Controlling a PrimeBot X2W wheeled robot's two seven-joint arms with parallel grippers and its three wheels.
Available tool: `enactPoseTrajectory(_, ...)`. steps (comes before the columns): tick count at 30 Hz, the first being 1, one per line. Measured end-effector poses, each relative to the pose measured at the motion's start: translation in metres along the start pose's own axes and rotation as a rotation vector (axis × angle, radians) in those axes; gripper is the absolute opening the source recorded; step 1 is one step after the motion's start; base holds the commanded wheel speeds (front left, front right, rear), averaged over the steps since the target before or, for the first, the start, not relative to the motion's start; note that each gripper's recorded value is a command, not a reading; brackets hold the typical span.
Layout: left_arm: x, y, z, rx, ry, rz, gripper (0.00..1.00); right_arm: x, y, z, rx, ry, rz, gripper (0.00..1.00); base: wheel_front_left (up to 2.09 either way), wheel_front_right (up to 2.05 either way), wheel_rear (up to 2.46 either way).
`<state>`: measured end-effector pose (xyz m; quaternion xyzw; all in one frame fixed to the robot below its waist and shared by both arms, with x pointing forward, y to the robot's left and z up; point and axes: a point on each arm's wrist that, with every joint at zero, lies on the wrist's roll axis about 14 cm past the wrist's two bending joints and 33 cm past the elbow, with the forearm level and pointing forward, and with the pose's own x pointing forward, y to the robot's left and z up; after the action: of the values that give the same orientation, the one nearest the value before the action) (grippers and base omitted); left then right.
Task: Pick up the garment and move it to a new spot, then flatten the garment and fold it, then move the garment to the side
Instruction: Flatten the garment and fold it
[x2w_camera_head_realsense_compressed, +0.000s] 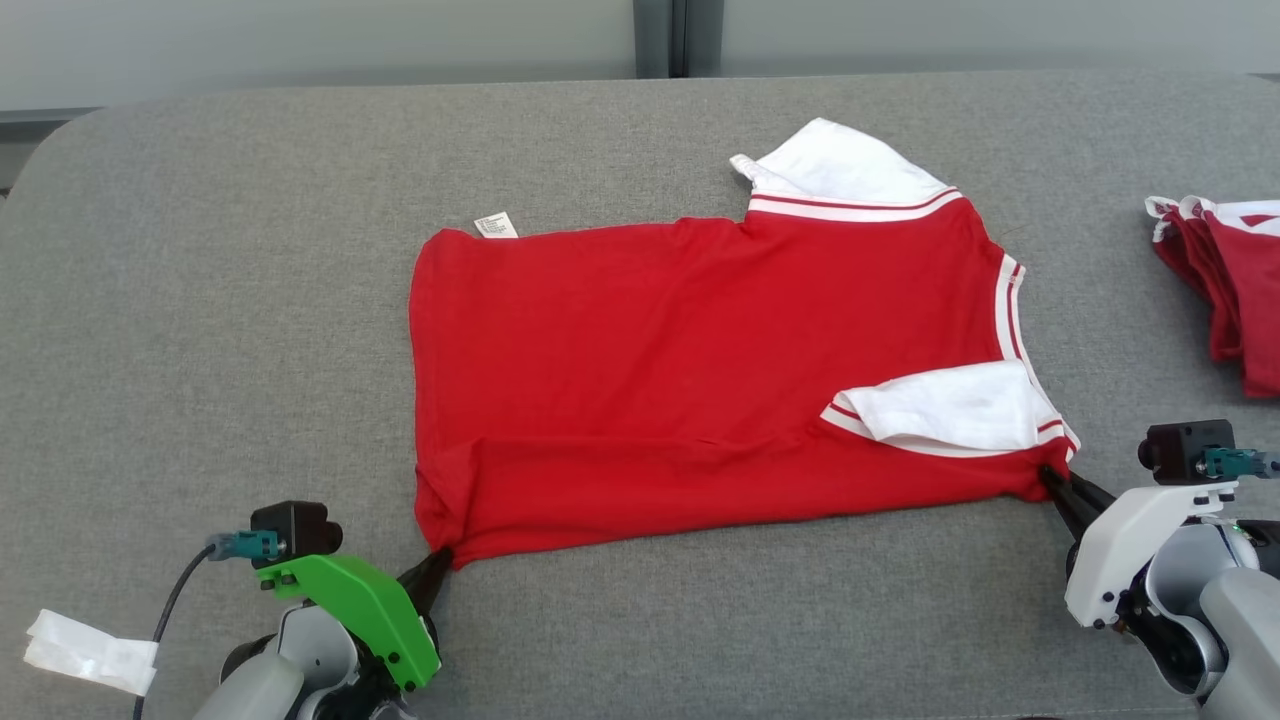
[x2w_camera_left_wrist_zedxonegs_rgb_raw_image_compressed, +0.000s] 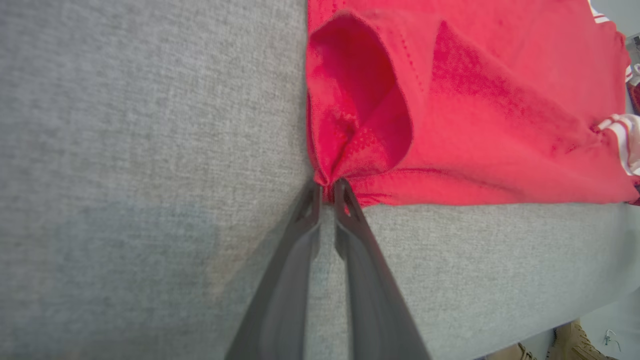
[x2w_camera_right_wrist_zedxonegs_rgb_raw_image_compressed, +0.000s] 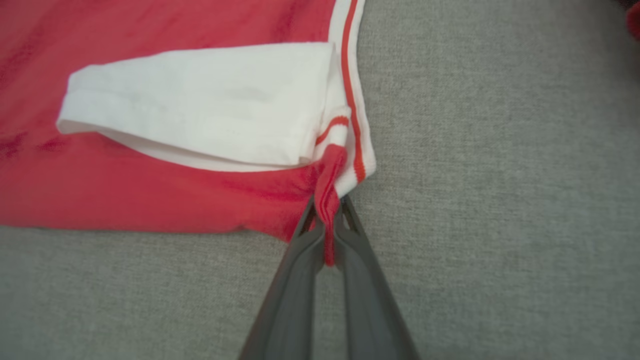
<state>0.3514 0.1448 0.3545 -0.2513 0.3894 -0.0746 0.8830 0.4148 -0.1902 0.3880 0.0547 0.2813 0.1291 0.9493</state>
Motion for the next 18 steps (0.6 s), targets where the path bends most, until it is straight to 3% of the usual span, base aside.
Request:
enactPoseTrajectory(11,-0.019,-0.001,0.011,-0.068,0.020,-0.084,0.00,-0.017,-0.010,0.009,0.053,-0.010,0.014,0.00,0.00,0.00,0.00)
enactPoseTrajectory(18,-0.041,-0.003,0.006,-0.038,0.063,-0.123,0.00,-0.043,-0.016,-0.017,0.134,0.101,0.026,0.00,0.00,0.00,0.00)
